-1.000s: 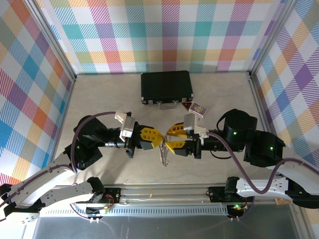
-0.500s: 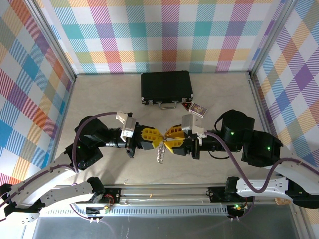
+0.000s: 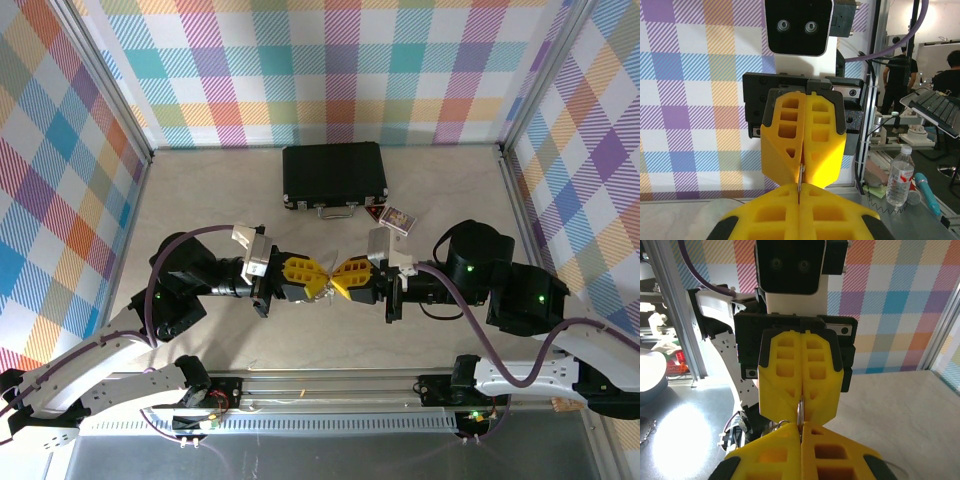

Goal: Put the keys on the keyring

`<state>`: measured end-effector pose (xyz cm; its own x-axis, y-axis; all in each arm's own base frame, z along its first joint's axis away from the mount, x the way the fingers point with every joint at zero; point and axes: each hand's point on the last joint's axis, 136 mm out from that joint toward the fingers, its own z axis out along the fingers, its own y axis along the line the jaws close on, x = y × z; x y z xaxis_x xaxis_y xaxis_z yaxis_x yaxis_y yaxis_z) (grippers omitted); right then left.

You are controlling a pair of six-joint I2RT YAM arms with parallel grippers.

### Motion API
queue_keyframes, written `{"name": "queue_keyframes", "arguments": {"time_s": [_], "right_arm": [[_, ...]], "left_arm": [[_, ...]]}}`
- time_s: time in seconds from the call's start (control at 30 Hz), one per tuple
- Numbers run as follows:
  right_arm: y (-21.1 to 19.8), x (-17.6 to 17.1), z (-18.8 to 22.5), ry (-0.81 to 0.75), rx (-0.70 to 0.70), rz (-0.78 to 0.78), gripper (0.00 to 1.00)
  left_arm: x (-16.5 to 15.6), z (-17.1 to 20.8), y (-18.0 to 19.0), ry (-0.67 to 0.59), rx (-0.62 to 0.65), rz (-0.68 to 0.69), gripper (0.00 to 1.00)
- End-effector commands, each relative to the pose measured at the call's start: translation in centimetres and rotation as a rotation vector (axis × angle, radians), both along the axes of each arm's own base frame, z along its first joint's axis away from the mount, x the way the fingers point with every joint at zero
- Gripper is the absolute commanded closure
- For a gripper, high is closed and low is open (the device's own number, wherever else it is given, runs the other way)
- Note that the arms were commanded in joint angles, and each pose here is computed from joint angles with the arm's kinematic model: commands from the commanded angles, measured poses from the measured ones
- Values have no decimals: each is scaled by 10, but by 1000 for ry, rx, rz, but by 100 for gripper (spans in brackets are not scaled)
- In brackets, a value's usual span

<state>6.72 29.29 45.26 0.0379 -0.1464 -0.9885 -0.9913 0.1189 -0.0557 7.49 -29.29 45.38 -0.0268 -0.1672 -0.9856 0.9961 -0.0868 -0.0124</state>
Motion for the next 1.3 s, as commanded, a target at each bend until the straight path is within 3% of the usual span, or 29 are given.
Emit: {"name": "queue_keyframes", "arguments": {"time_s": [0.0,0.17,0.27,0.47,0.67,0.83,0.9,1.27], "right_arm": [[0,5,0,-28,-39,-23,100],[-4,7,-14,-32,-188,-31,100],[-2,4,-28,-10,-289,4,100],[-2,7,-42,1,-397,-1,100],[-2,8,-31,-4,-351,-12,100],[5,-2,-18,30,-213,29,79],[7,-5,-15,41,-172,43,79],[1,-3,-1,32,-68,15,73]], "left_arm": [[-3,5,2,-34,7,8,100],[13,-19,1,-65,177,101,89],[17,-32,1,-71,272,118,94],[16,-37,3,-84,315,117,100],[9,-16,9,-81,192,110,100],[-4,14,11,-53,12,41,100],[-8,20,11,-46,-36,12,100],[-7,18,6,9,-113,-31,100]]}}
